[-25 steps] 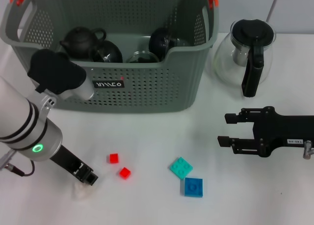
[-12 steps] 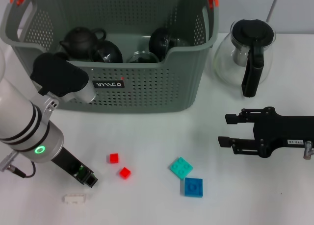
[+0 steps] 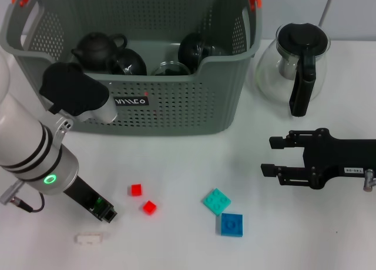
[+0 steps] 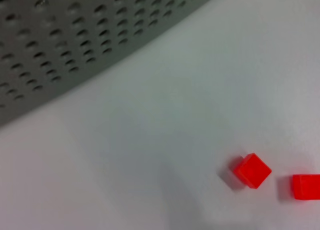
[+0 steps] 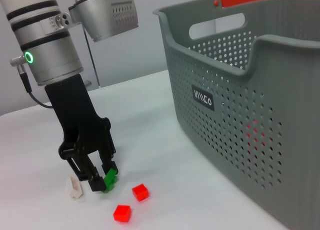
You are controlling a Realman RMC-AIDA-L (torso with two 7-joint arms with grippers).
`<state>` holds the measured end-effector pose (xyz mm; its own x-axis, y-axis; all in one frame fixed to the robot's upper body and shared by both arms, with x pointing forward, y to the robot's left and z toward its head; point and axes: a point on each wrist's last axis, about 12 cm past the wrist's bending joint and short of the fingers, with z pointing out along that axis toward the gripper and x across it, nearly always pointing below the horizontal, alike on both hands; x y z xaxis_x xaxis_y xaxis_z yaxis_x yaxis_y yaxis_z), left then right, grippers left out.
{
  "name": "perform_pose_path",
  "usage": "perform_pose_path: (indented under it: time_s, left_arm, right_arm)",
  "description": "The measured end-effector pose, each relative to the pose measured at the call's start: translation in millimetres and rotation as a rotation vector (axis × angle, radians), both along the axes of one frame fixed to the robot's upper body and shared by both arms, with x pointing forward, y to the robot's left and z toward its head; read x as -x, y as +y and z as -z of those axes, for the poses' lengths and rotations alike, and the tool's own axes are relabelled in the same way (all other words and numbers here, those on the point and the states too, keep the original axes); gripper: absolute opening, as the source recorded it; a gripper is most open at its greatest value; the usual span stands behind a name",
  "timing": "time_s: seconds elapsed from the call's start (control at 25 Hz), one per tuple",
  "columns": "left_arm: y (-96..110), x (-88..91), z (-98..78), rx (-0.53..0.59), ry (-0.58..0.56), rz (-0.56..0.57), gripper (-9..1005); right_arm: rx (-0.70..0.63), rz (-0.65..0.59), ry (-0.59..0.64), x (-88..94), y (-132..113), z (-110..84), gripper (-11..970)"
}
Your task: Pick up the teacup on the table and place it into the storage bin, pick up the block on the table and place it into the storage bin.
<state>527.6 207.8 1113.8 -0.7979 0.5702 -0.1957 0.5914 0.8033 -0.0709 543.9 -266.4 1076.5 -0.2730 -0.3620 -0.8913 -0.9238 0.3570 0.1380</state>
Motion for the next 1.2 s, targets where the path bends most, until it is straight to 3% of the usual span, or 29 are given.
perform_pose_path:
  time_s: [0.2,0.32,0.44,0.68,0.76,0.96,1.2]
  left_arm:
    - [-2.3,0.7,-3.7,-0.003,-0.007,0.016,409]
    - [-1.7,1.7,-18.3,0.040,-0.039,0.040,420]
    - [10.3,3.6,-44.4,0.180,-0.066,0.076,430]
    - [49.4,-1.5,-107.1,0.615,-0.211,0.188,452]
    - [59.1,-15.1,-129.0,0.750,-0.321,0.176,459]
    - [54.6,-50.8,-144.7,0.810,-0.449,0.112,476]
    - [16.2,-110.3,-128.1,0.583,-0.496,0.092,498]
  right_arm:
    - [-0.001,0.000,0.000,0.0,0.1,-0.1,684]
    - [-0.002,0.000,-0.001,0.0,0.1,-0.3,684]
    - [-0.003,-0.001,0.000,0.1,0.2,-0.3,684]
    - [-0.004,-0.004,0.001,0.4,0.3,-0.4,683]
    - [-0.005,-0.004,0.000,0.4,0.5,-0.5,683]
    - [-0.008,-0.009,0.000,0.1,2.6,-0.7,683]
    - [-0.011,-0.013,-0.003,-0.9,4.8,-1.5,683]
